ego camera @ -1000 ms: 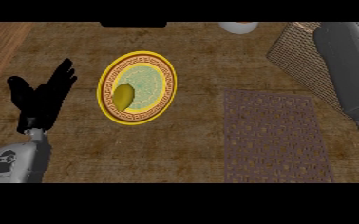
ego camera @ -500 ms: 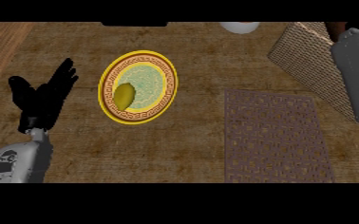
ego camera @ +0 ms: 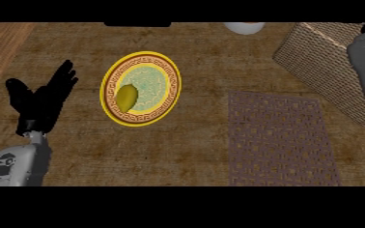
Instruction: Pick the sweet potato from the placemat and place it in the basket
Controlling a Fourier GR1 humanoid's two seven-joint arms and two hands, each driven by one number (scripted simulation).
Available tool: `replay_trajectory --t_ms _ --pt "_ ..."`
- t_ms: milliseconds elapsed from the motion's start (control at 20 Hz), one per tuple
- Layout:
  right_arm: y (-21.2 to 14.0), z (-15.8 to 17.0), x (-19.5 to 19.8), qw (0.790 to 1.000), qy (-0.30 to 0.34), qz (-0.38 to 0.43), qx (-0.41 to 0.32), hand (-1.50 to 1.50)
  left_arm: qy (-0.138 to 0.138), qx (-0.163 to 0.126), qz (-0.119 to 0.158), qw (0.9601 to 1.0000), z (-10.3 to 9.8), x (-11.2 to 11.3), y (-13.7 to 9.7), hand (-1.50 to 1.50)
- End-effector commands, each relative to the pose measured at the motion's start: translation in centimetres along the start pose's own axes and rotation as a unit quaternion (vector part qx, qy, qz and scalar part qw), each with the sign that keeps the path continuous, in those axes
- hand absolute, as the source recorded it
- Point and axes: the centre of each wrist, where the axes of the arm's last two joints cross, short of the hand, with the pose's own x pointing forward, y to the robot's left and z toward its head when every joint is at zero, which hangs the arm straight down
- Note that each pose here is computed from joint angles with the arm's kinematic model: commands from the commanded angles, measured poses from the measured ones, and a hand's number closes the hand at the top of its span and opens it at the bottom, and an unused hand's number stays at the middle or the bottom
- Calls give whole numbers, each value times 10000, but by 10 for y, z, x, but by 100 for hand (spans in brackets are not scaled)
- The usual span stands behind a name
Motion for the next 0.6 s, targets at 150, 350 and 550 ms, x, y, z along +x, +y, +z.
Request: replay_trajectory --t_ms 150,350,550 --pt "-19 -12 -5 9857 632 -1255 -929 -150 81 93 68 9999 1 -4 -11 0" --pt "-46 -27 -22 9718 975 -1794 -1182 -150 155 164 -12 9997 4 -8 -5 0" --pt "-84 -30 -64 9720 961 -1914 -967 -150 138 301 88 9994 9 -2 -8 0"
